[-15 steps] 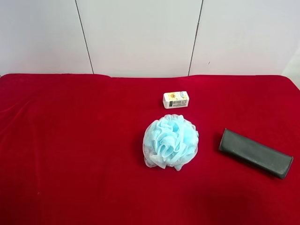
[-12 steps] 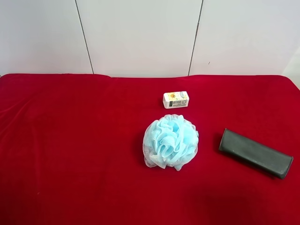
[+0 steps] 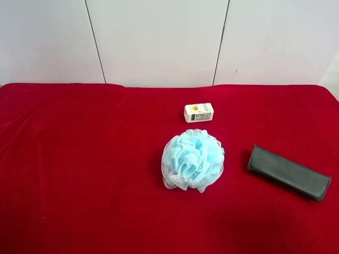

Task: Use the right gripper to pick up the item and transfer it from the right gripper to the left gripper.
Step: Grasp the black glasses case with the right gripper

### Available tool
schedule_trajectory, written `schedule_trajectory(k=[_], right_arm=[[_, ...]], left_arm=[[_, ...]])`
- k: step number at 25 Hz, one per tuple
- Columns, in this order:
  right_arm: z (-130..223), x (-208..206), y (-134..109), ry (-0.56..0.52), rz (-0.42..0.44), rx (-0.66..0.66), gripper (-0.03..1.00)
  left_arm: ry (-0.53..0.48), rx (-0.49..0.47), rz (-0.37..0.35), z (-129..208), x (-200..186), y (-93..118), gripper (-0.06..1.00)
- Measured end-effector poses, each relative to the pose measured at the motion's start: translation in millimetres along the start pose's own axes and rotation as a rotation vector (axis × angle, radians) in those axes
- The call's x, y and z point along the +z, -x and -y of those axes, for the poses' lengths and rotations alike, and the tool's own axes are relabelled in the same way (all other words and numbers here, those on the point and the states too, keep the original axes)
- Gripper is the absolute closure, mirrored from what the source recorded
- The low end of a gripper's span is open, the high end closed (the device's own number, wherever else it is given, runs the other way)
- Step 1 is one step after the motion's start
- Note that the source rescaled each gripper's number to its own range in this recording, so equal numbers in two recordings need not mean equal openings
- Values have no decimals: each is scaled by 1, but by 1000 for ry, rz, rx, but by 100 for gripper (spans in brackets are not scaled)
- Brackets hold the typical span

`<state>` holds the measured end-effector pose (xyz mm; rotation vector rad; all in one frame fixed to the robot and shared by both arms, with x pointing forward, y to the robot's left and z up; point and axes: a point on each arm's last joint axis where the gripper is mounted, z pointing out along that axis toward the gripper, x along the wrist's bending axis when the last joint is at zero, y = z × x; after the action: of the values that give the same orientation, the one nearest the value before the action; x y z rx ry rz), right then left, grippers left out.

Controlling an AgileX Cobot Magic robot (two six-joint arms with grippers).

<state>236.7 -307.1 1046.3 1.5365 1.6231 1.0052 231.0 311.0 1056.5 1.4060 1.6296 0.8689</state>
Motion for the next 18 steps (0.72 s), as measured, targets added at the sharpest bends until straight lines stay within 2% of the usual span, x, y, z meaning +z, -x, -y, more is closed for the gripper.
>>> schedule_trajectory(k=[14,18], right_arm=[[0,0,-2,-4,-17,-10,-2],[-3,7,-3,-52,-16,-14,-2]], left_arm=[[0,0,0,0,0,0,-5],[0,0,0,0,0,0,-5]])
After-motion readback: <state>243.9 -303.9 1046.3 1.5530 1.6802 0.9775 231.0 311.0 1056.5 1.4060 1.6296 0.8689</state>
